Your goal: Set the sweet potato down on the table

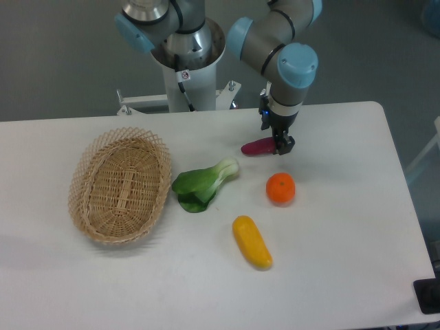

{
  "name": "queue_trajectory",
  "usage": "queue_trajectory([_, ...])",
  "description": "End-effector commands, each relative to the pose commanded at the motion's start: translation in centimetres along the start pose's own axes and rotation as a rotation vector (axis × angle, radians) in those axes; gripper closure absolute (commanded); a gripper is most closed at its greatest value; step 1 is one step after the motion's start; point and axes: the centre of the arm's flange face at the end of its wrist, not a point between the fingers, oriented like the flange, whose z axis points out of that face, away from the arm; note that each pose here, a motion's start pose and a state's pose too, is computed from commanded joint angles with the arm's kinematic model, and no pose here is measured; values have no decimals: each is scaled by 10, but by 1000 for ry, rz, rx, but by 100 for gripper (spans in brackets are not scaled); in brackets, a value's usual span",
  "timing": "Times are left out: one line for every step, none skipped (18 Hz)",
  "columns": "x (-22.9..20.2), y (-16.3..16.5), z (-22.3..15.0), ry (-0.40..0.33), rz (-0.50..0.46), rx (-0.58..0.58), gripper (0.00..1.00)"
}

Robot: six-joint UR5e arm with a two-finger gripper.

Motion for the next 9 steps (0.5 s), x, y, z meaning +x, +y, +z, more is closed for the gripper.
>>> queue_trajectory([-4, 3, -4, -10, -3, -5, 0])
queue_trajectory([-10, 6, -10, -23, -10, -11, 0])
queue_trajectory([-17, 8, -18, -39, -22, -18, 0])
queue_trajectory([-24, 11, -22, -47, -36, -22, 0])
queue_trajectory([-31, 15, -26, -57, -47, -23, 0])
queue_trajectory([-38, 16, -30, -69, -52, -16, 0])
queue_trajectory([-45, 17, -32, -81, -64, -3, 0])
queue_trajectory([-53, 19, -35, -96, -78, 12, 0])
queue_trajectory([-61, 22, -39, -107, -88, 16, 0])
